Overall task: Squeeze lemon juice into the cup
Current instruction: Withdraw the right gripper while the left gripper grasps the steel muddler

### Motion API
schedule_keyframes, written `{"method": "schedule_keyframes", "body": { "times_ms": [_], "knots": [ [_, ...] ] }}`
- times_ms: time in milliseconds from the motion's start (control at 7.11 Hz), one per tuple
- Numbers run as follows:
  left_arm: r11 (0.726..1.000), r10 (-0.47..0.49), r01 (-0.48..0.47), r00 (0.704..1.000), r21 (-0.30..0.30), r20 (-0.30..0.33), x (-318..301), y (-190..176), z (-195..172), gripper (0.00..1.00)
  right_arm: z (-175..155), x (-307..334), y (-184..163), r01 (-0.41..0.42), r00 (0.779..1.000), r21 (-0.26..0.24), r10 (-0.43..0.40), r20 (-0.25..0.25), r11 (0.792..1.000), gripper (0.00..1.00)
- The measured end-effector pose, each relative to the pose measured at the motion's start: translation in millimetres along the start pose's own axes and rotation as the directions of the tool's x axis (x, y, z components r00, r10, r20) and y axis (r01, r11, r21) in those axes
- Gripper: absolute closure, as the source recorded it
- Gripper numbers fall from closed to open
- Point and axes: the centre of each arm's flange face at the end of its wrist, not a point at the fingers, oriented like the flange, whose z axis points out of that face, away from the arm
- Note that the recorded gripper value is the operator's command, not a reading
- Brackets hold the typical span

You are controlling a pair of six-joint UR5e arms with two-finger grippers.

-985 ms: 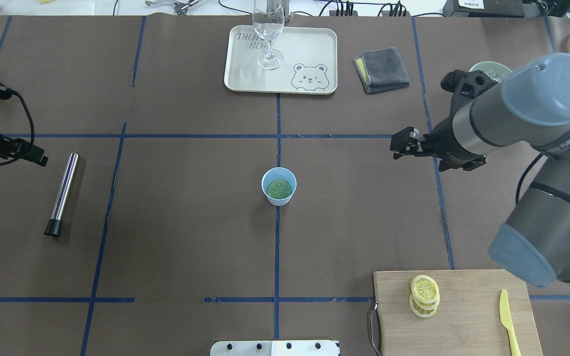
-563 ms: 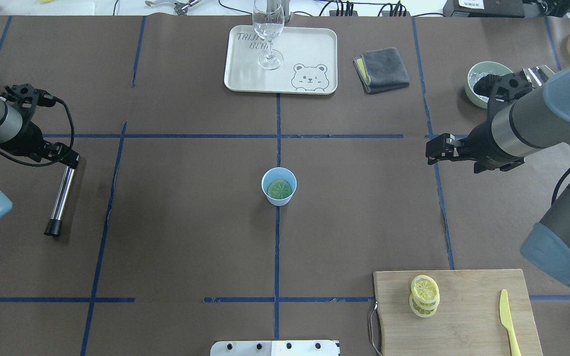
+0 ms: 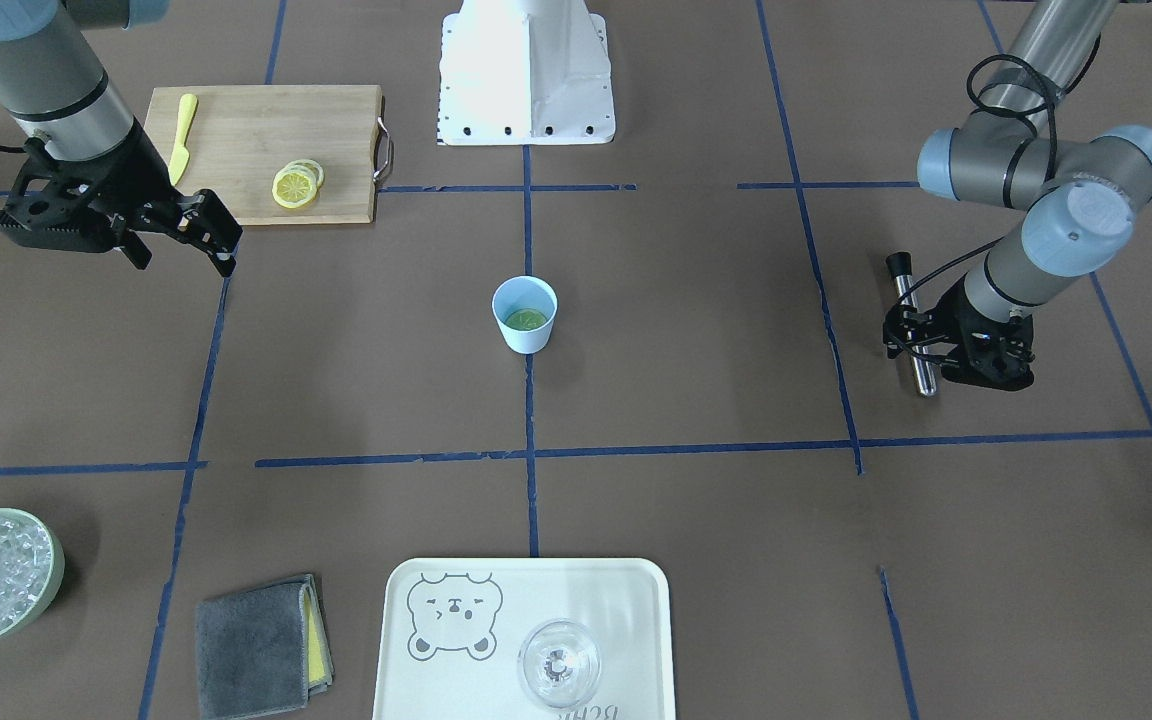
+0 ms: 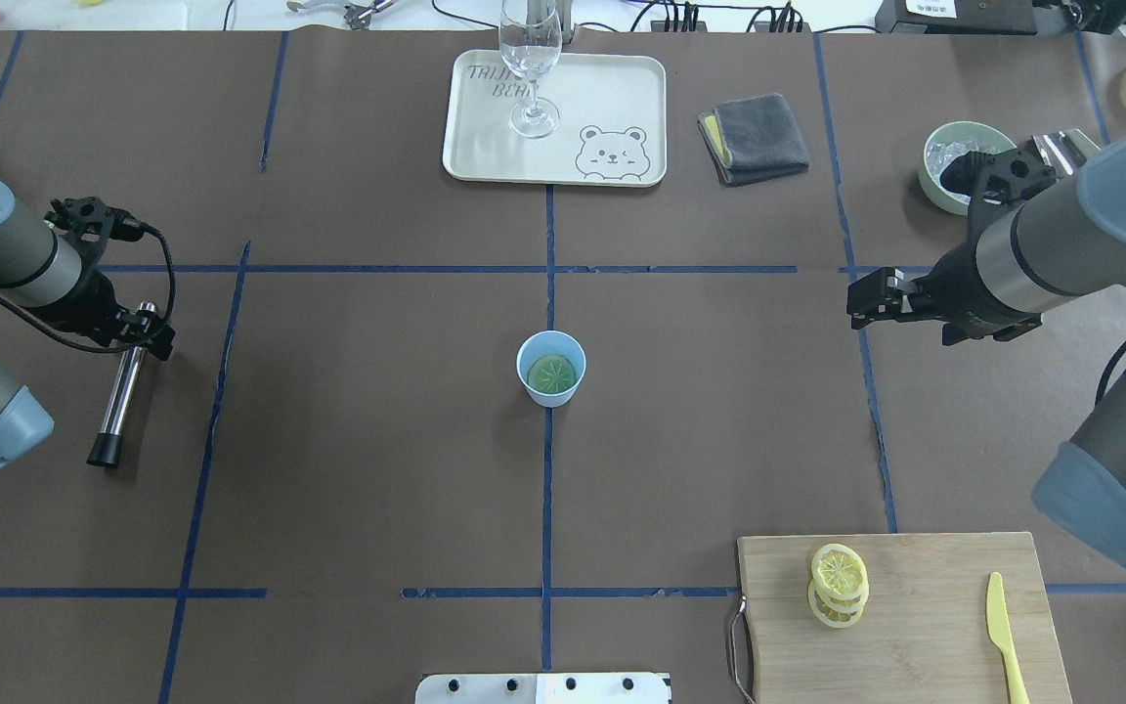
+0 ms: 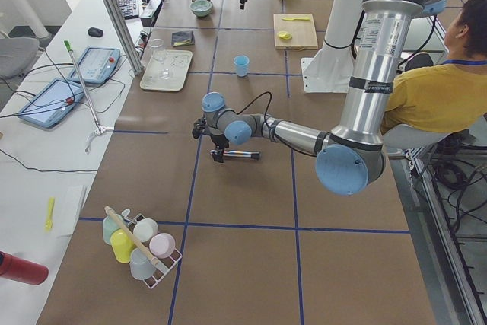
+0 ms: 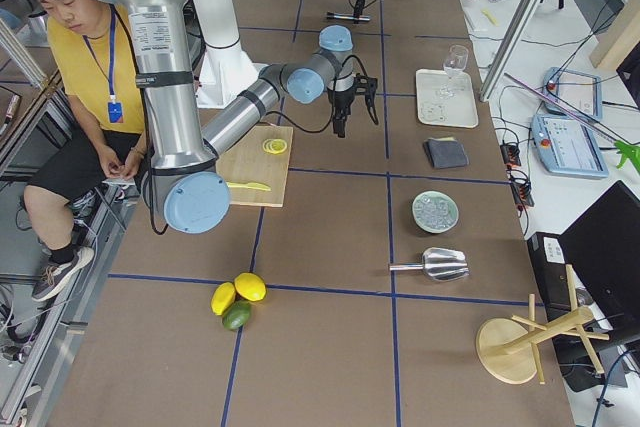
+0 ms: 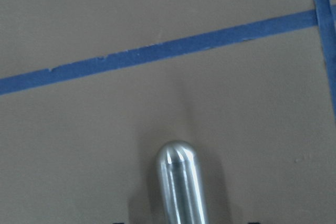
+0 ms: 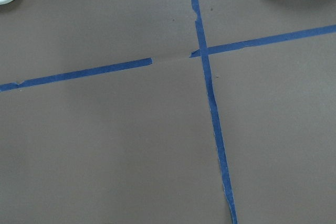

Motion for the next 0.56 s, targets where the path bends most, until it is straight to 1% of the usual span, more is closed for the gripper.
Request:
{"method": "schedule_keyframes", "body": {
  "times_ms": [141,422,563],
  "knots": [
    [1.000,0.001,-0.001,1.000,-0.002,-0.001,1,0,1,1.00,0,0,0,0.000,1.000,0.000,0.000,0.000,1.000,0.00],
    [1.000,0.005,-0.005,1.000,0.000,-0.005,4,0,-2,1.00,-1,0,0,0.001,1.000,0.001,-0.001,0.002,1.000,0.00],
    [1.000,0.018,-0.018,1.000,0.014,-0.018,12,0,-11,1.00,-2,-1,1,0.002,1.000,0.001,-0.002,0.003,1.000,0.00]
  ]
}}
